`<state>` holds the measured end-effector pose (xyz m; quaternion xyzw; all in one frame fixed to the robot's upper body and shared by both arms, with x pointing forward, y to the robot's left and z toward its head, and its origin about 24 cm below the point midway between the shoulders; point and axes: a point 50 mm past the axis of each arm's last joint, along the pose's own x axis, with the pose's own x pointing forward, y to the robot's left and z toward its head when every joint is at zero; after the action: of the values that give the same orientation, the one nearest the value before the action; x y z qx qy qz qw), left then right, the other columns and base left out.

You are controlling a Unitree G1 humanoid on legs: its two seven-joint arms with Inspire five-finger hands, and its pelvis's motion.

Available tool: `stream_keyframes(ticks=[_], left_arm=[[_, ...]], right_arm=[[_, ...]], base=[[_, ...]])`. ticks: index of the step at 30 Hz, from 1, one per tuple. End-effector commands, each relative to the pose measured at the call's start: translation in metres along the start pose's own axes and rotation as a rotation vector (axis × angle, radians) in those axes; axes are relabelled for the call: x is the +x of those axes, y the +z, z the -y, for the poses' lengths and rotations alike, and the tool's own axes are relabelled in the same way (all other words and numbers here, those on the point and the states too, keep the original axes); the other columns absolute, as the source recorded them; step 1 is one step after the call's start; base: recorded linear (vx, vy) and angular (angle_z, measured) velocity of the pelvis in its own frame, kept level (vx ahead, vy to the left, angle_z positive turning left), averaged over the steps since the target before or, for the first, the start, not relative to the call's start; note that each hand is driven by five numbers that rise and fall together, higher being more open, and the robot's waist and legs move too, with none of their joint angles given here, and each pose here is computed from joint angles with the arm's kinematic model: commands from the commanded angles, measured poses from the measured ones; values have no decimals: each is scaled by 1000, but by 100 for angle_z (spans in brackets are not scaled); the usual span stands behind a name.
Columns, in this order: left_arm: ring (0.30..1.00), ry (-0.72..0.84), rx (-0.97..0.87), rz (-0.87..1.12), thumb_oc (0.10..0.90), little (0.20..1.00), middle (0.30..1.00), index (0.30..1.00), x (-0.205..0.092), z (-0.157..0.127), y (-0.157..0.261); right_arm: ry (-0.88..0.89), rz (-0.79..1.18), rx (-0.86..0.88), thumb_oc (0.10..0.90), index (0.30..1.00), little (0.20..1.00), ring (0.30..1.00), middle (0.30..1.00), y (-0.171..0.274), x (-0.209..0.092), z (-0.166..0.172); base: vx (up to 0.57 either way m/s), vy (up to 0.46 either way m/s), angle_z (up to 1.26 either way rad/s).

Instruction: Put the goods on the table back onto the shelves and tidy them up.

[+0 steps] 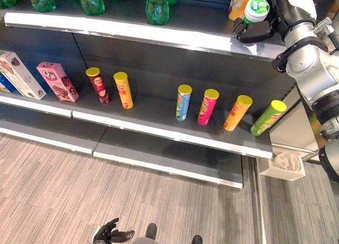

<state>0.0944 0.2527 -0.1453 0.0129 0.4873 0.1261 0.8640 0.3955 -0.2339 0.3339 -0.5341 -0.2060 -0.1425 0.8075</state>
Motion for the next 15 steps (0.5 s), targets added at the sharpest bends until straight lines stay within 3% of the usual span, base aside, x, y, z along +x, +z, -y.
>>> stream_keyframes(ticks=[1, 15], left_arm=[[900, 33, 90, 67, 800, 900, 900, 900, 3, -13, 20], [900, 37, 82, 60, 800, 900, 900, 900, 4, -11, 19]], right_arm=[[-175, 99, 11, 400, 300, 300, 300, 300, 34, 16, 54], [-144, 61, -36, 400, 300, 300, 300, 300, 27, 17, 46]], base=[[0, 0, 0], [0, 2, 2]])
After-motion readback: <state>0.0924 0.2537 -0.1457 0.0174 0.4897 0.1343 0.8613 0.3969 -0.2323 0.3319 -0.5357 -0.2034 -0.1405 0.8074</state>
